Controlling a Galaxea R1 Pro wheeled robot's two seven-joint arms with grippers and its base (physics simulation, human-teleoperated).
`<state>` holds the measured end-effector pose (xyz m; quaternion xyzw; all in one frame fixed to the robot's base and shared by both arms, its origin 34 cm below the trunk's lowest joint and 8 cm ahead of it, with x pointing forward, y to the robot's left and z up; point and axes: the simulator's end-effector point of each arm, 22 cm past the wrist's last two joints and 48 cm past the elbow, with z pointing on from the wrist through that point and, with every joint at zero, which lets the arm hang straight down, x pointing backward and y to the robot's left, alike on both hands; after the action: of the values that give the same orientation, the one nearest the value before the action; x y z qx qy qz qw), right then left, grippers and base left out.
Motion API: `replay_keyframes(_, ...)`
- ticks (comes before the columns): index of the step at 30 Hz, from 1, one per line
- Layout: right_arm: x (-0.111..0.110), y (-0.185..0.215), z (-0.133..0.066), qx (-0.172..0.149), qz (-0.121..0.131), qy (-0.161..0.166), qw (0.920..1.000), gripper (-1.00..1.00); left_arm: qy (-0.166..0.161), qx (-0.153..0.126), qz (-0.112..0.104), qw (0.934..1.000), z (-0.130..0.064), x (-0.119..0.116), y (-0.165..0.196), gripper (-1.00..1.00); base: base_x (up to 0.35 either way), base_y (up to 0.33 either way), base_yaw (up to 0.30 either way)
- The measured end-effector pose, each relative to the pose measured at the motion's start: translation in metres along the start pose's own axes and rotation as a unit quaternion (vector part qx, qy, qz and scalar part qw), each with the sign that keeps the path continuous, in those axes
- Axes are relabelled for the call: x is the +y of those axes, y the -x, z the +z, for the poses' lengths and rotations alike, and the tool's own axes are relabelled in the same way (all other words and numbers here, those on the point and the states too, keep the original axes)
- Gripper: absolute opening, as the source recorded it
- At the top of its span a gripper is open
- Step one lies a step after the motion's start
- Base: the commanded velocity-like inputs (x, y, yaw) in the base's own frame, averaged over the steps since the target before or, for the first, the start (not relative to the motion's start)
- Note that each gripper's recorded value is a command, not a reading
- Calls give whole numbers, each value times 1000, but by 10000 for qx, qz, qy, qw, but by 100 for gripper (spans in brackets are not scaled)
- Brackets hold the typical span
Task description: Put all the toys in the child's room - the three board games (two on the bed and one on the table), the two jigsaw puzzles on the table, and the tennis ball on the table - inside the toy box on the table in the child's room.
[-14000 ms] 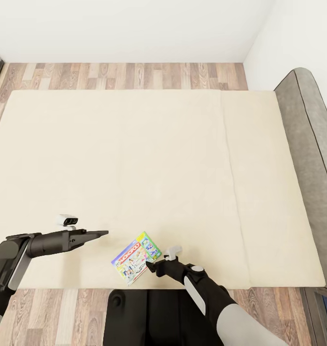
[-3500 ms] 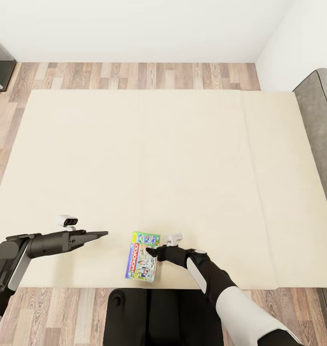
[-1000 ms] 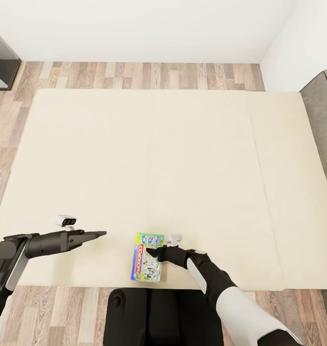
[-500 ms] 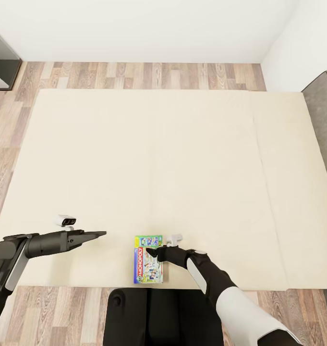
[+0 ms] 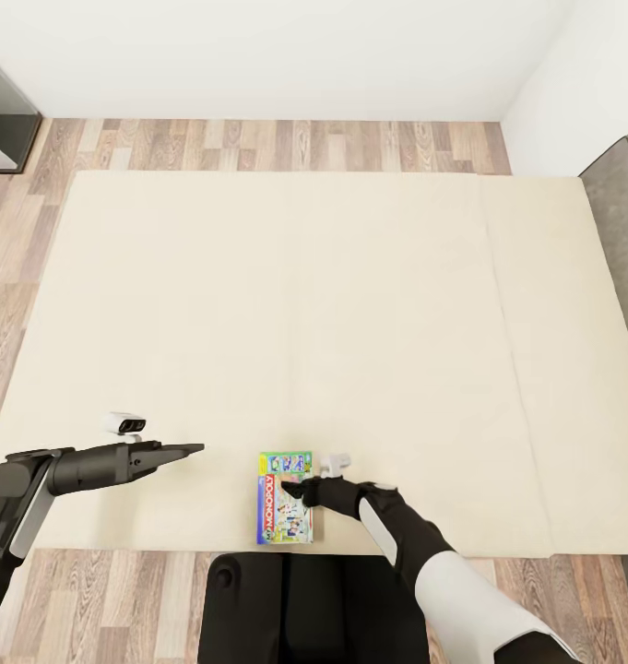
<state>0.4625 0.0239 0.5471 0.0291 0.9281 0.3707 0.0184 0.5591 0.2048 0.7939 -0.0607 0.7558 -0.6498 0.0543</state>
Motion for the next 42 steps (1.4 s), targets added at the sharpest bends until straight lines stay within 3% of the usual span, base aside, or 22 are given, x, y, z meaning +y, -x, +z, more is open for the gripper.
replay_keyframes(5, -2, -10, 0, 160, 86, -16, 9998, 100, -2, -2, 0, 10000, 0, 0, 0, 100, 0, 0, 0)
replay_keyframes(15, -5, -14, -1, 186, 205, -31, 9996, 100, 1, 0, 1, 10000, 0, 0, 0, 100, 0, 0, 0)
replay_keyframes(42, -6, -15, -1, 186, 231, -37, 9996, 100, 2, 1, -1, 10000, 0, 0, 0, 100, 0, 0, 0)
